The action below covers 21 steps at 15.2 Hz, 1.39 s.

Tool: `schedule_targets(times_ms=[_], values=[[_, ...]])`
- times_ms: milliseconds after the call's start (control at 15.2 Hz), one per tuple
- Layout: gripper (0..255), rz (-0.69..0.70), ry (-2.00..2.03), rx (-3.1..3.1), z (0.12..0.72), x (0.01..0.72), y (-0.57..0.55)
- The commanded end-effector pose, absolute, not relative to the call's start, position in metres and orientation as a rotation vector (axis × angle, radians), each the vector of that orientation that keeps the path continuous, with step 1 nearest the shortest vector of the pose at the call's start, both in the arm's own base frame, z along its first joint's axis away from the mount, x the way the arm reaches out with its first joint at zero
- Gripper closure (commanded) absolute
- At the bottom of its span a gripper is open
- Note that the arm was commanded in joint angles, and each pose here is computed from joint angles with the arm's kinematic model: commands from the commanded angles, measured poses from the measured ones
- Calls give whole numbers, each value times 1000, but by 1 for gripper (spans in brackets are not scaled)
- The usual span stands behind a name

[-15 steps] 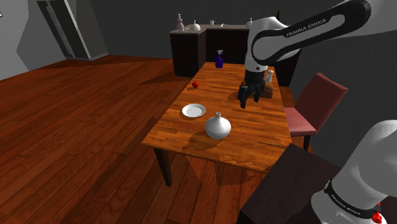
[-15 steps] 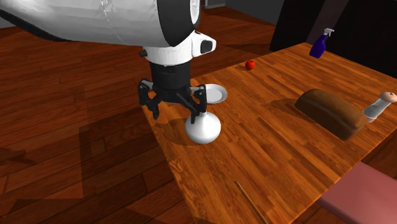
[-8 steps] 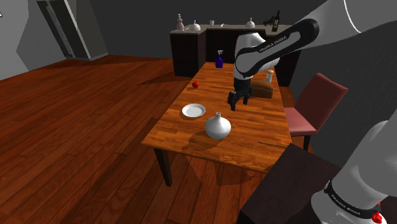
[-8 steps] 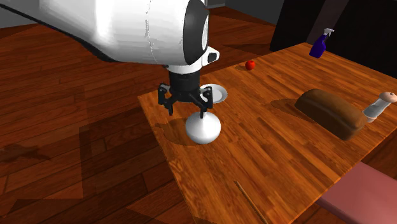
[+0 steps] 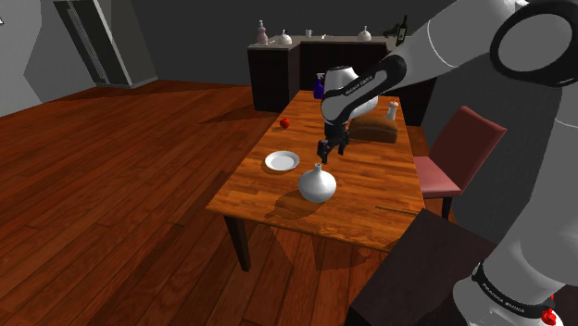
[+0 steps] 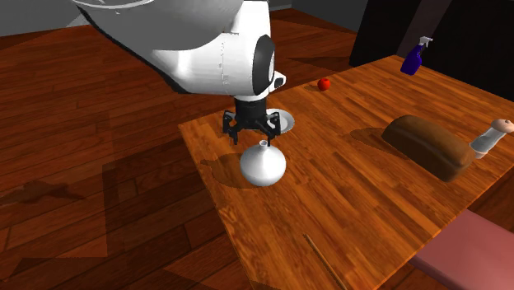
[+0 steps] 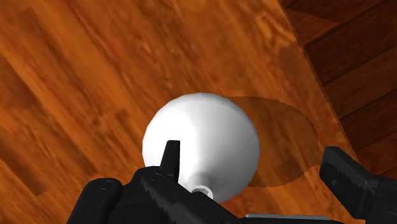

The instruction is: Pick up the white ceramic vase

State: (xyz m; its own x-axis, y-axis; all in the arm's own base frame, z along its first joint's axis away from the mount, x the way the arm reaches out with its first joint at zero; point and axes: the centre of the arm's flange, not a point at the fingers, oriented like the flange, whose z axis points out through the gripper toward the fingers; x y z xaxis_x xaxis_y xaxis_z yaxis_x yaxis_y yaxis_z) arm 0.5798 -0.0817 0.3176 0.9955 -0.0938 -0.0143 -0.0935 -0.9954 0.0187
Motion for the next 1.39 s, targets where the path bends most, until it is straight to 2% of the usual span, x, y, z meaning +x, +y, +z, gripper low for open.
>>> schedule_targets(times_ms=[0,528,1122,1188,1320], values=[[0,-16,-137,3112,299,600,-90],[0,12,-103,3080,238,678,-112],[0,12,-103,3080,198,678,-112],[255,12,-103,3080,199,678,-113],[255,12,-103,3080,199,678,-113]])
